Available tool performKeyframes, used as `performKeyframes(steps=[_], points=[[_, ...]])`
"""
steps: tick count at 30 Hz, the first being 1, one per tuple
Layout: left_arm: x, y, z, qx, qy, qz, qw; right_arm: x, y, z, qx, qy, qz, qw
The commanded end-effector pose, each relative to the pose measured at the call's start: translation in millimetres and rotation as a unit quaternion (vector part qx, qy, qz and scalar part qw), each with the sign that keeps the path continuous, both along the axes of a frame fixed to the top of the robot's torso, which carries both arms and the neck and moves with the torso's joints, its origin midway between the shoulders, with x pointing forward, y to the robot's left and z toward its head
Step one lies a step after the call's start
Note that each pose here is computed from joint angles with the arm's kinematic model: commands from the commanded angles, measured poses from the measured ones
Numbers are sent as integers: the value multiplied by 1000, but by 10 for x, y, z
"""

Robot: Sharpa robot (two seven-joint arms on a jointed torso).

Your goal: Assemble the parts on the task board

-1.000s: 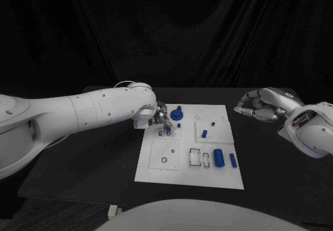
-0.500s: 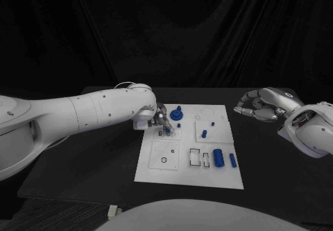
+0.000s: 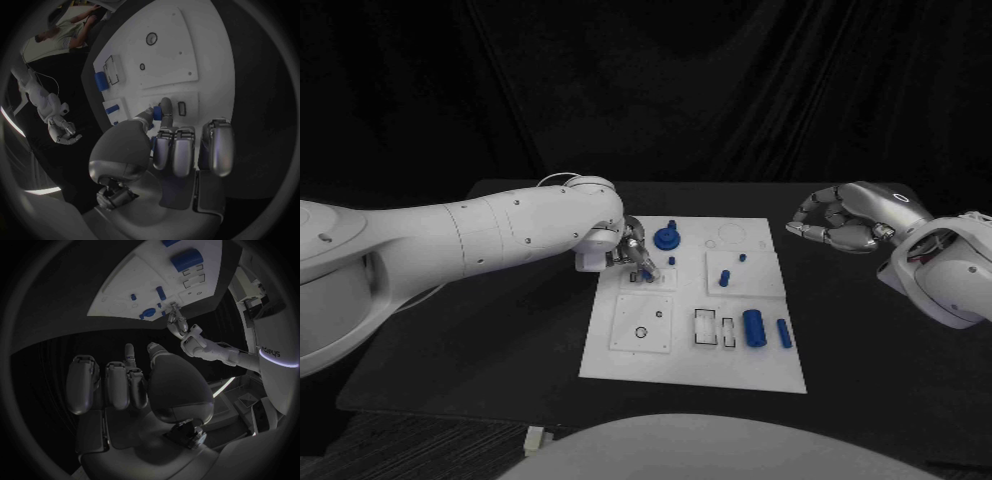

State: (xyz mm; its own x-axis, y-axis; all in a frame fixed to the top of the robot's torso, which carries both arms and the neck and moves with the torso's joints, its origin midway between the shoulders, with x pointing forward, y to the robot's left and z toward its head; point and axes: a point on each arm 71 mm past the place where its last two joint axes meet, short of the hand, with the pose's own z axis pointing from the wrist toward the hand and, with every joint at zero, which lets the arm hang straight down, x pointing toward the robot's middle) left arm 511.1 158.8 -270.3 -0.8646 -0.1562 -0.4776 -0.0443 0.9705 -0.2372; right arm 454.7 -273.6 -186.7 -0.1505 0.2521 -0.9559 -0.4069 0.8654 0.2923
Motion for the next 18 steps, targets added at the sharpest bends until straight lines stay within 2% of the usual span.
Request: performKeyframes(steps=[1,18], points=[[-16,-17,-20,-2,10,-4,1000,-4,-11,-10,-2,3,-6,1000],[-21,-36,-61,-3,13,-4,1000,-7,-15,-9,-2,3,-7,1000]])
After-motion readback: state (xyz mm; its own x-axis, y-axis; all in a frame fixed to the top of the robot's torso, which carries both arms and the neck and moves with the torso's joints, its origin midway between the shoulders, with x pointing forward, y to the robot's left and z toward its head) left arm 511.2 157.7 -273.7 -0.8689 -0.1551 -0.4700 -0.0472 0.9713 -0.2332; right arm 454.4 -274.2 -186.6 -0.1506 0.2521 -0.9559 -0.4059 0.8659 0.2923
